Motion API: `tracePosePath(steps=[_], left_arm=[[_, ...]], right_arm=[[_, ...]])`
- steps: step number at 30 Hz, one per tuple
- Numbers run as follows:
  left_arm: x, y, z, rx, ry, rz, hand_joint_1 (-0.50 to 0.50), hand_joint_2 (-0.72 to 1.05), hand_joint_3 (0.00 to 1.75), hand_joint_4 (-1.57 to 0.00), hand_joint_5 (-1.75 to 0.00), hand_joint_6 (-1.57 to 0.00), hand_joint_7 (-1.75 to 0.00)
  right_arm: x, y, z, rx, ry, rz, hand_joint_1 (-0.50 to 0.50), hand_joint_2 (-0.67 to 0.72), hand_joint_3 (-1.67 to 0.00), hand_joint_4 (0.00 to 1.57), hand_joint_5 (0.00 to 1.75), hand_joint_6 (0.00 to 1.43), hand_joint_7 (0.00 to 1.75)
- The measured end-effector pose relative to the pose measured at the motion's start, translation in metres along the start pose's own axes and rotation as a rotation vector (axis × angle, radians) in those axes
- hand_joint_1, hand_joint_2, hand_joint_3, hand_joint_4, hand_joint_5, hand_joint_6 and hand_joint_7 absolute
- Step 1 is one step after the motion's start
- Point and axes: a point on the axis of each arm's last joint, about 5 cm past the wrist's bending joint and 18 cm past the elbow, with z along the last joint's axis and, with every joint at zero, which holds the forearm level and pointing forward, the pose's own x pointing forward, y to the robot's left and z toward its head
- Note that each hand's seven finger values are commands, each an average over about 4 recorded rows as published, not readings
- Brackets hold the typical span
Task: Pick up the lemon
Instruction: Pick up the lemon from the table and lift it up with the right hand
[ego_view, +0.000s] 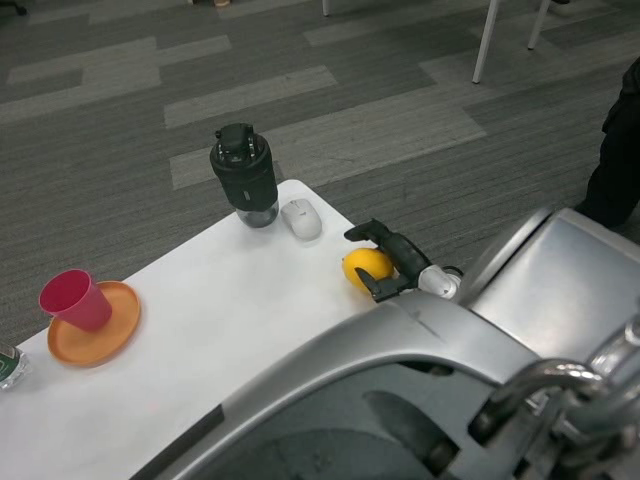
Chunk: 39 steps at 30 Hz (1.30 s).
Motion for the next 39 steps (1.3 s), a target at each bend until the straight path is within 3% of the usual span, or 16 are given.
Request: tracePosePath(steps=[13, 20, 24, 30, 39], left_arm=[[0.000, 0.000, 0.000, -0.001, -0.001, 0.004, 0.50, 0.96, 0.09, 0.00, 0.00, 0.00, 0.00], [0.000, 0.001, 0.000, -0.001, -0.002, 0.005, 0.50, 0.96, 0.09, 0.00, 0.00, 0.00, 0.00], [0.000, 0.001, 0.000, 0.000, -0.001, 0.007, 0.50, 0.96, 0.09, 0.00, 0.00, 0.00, 0.00], [0.000, 0.001, 0.000, 0.000, -0.002, 0.007, 0.50, 0.96, 0.09, 0.00, 0.00, 0.00, 0.00], [0.000, 0.001, 0.000, -0.002, -0.004, 0.008, 0.50, 0.96, 0.09, 0.00, 0.00, 0.00, 0.00]], right_arm=[[0.015, 0.019, 0.016, 0.069, -0.113, 0.042, -0.38, -0.54, -1.41, 0.03, 1.65, 0.00, 0.91], [0.029, 0.029, 0.038, 0.121, -0.253, 0.053, -0.38, -0.54, -1.43, 0.03, 1.65, 0.00, 0.91], [0.033, 0.035, 0.045, 0.143, -0.293, 0.072, -0.38, -0.54, -1.43, 0.05, 1.65, 0.00, 0.96], [0.046, 0.046, 0.067, 0.155, -0.383, 0.113, -0.38, -0.54, -1.43, 0.06, 1.65, 0.00, 0.98], [0.060, 0.070, 0.092, 0.213, -0.460, 0.181, -0.38, -0.54, -1.43, 0.14, 1.65, 0.03, 1.03]])
